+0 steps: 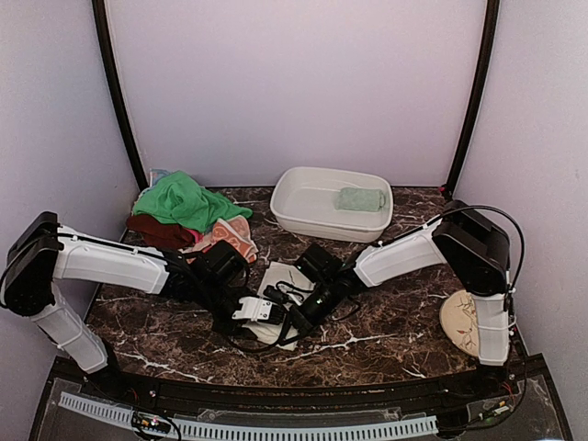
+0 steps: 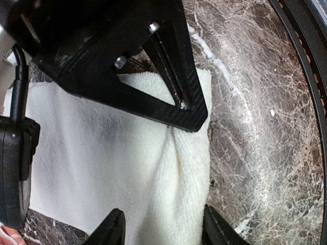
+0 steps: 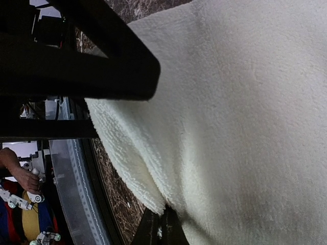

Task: Roll the towels
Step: Roll the towel at the center of the board.

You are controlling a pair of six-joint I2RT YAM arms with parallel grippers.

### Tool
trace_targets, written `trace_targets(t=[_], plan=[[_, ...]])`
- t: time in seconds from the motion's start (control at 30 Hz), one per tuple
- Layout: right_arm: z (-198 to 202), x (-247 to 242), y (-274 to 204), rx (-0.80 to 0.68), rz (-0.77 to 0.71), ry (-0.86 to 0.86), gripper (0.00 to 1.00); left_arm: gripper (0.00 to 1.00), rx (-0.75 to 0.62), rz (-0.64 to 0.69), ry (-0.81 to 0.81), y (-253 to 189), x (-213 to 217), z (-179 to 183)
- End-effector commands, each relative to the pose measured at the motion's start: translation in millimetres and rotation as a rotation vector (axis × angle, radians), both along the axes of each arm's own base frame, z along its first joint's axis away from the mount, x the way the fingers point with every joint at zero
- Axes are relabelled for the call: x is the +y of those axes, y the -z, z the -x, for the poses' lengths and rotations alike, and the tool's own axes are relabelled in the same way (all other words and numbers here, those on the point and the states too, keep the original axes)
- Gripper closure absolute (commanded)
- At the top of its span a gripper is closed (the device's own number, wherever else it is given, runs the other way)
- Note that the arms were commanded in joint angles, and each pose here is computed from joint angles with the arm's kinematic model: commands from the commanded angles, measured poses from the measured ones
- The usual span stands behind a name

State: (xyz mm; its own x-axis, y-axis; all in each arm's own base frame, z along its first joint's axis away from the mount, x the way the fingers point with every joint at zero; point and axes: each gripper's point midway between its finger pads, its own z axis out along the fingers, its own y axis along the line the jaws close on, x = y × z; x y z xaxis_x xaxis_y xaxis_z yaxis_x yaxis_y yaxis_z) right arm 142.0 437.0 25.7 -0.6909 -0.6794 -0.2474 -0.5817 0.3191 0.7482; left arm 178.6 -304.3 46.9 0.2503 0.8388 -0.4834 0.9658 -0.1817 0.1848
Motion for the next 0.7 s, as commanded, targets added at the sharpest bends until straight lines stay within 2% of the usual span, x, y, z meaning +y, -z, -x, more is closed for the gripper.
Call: trace_targets(t=[0.0,0.07,0.13,0.23,0.33,0.5,0.67], plan=[[-2,-7,8,0.051,0.039,0.030,1.00,0.51,-0.010,-0.002,0.001,0,-3,-4],[-4,-6,5,0.054,0.029,0.043,1.00,0.51,0.033,0.014,-0.001,-4,-5,3],[-6,-6,3,0.050,0.023,0.046,1.00,0.44,0.069,0.038,0.005,-9,-7,11],[-7,-6,3,0.049,0.023,0.048,1.00,0.37,0.077,0.035,0.026,-10,-6,20],[-8,-5,4,0.049,0.024,0.048,1.00,0.36,0.065,0.013,0.025,-2,-5,18],[-7,-6,2,0.047,0.017,0.048,1.00,0.45,0.039,-0.046,0.018,15,-1,10],[-8,-6,0,0.049,0.007,0.056,1.00,0.62,0.022,-0.078,0.019,24,6,9]])
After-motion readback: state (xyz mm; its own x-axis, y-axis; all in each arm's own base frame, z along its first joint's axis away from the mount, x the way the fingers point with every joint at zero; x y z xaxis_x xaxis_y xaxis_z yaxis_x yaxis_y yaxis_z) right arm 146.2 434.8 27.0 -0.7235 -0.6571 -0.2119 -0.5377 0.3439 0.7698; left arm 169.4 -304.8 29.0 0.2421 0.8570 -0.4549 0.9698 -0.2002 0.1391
